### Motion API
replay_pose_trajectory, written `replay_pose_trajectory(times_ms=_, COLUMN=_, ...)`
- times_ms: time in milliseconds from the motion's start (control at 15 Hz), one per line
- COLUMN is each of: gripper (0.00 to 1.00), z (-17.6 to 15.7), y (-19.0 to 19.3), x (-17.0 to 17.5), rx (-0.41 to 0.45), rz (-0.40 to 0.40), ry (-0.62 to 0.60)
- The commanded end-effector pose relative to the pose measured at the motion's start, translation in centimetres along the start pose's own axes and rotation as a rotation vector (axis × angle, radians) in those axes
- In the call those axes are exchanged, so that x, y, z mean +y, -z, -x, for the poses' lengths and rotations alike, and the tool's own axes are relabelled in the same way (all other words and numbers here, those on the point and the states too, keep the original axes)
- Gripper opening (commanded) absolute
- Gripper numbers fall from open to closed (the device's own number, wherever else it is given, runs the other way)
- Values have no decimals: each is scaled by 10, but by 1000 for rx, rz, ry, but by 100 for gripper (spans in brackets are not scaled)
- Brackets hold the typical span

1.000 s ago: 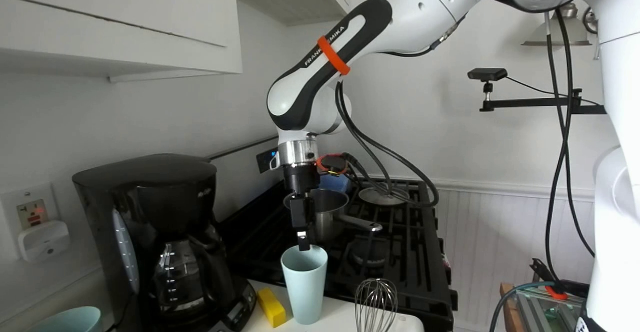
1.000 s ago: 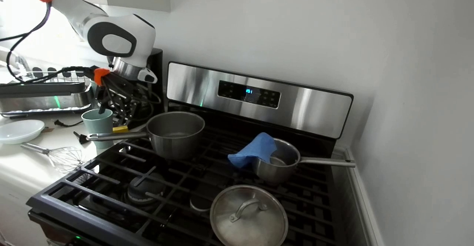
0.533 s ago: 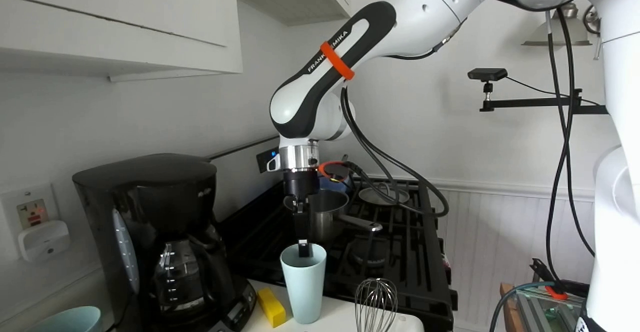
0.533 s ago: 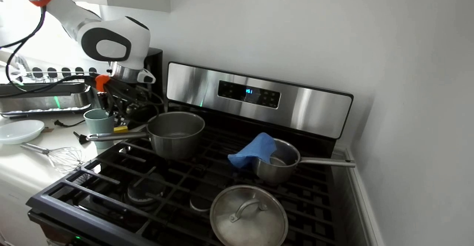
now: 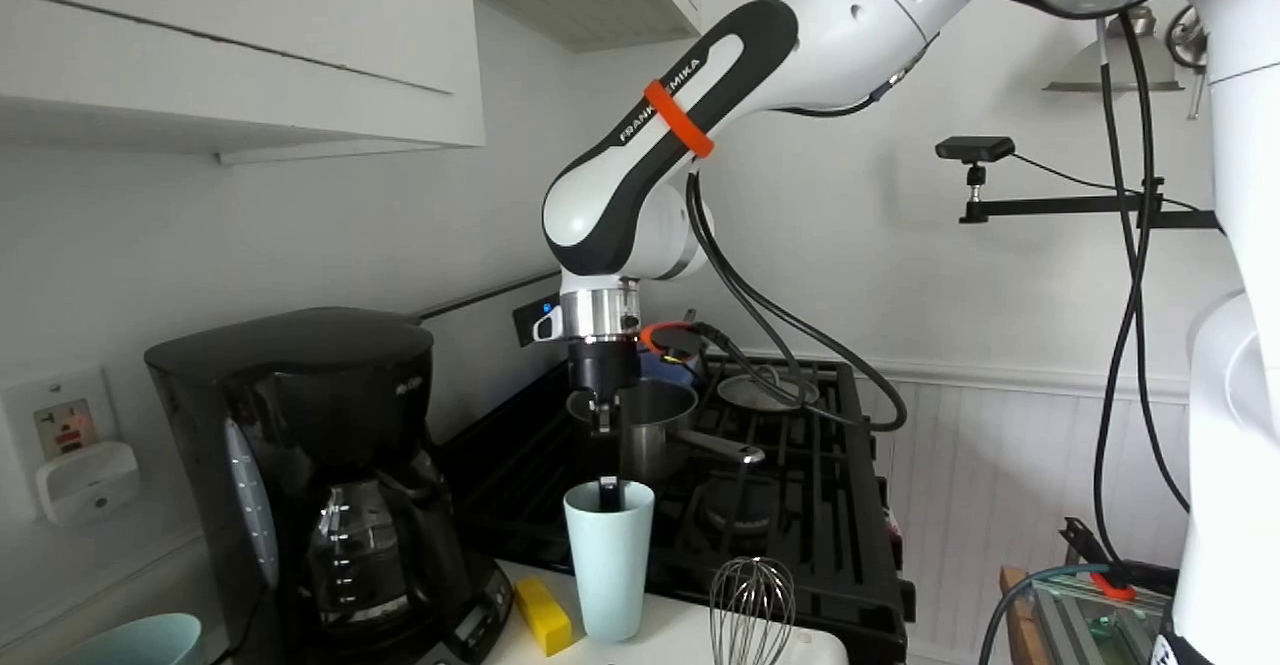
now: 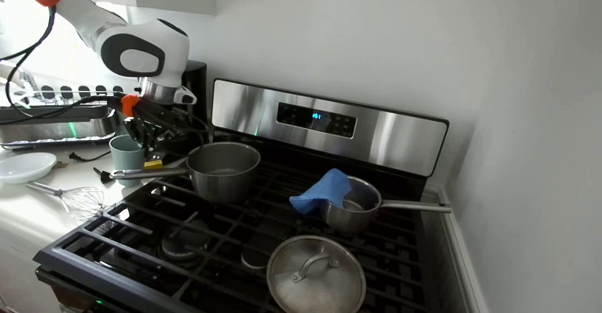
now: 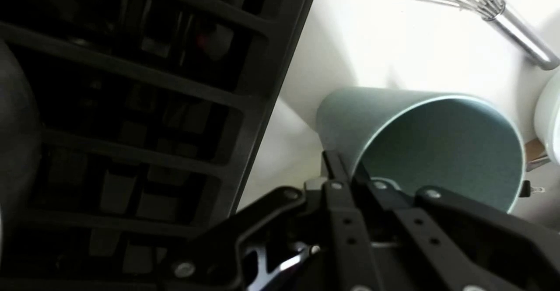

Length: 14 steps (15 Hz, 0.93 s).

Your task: Remove the lid from the silver pot, put it on the stove, pour the water in the cup into the silver pot on the left side of the stove and then put the lid on the same pot

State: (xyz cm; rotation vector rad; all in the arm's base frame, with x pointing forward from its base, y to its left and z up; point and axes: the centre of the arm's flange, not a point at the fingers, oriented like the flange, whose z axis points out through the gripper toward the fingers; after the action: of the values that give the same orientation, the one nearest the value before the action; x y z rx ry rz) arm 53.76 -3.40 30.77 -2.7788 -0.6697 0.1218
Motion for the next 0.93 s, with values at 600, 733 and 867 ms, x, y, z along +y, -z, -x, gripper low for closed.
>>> replay_pose_trajectory(times_ms=600, gripper=4, z=33, y=123, x=-8, rx=127, rz=132, ry=25)
replay_pose_trajectory(times_ms=733, gripper=4, z=44, y=145, x=-11, rx=139, rz=142, ry=15)
replay_pose_trajectory(times_ms=867, gripper=4, z=46, y=149, x=-12, rx=141, rz=143, ry=13)
